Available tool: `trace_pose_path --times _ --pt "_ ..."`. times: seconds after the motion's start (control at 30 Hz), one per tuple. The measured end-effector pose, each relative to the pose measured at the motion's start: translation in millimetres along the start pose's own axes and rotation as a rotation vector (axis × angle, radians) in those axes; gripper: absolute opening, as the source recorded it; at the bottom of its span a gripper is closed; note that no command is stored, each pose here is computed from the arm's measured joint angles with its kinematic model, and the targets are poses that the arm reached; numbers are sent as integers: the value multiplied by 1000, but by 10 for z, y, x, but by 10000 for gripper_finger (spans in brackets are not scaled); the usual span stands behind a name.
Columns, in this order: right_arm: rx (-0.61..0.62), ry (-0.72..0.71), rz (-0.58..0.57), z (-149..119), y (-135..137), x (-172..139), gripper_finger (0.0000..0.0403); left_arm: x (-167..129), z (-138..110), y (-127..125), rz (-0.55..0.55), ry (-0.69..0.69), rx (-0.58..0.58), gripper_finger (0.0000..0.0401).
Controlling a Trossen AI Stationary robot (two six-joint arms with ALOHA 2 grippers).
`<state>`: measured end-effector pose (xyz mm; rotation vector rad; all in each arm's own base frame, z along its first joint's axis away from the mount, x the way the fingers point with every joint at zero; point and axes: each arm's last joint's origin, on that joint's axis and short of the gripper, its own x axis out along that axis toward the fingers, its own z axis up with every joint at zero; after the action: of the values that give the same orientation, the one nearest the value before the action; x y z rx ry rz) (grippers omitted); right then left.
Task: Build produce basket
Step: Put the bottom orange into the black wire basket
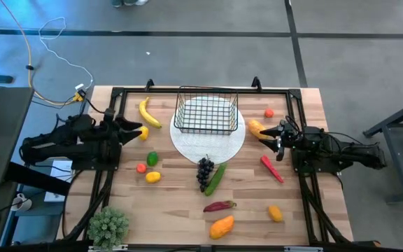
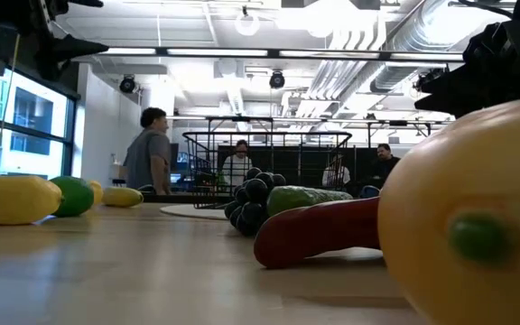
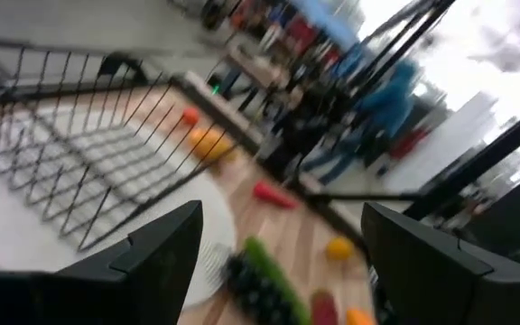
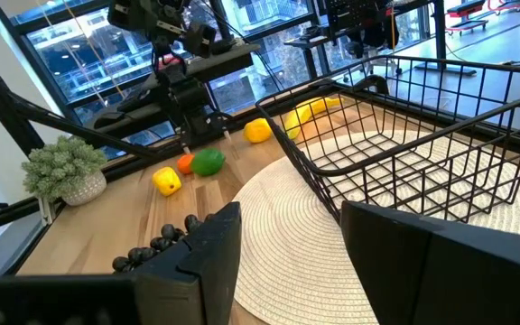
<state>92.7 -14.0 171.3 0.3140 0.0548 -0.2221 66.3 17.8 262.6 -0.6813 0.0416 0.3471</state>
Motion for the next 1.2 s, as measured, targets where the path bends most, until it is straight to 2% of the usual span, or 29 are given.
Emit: trace_pose_path --times 0.1,0.4,0.67,0.9,1.2 --pt "0 0 0 1 0 0 173 6 62 -57 27 60 28 294" --pt "0 0 0 1 0 0 173 149 272 -274 17 219 171 294" --pt "0 0 0 1 0 0 173 232 430 -419 99 401 219 294" --pt "0 0 0 0 0 0 173 268 424 -450 142 624 220 294" --pt "0 0 0 0 0 0 173 341 272 -472 158 807 251 294"
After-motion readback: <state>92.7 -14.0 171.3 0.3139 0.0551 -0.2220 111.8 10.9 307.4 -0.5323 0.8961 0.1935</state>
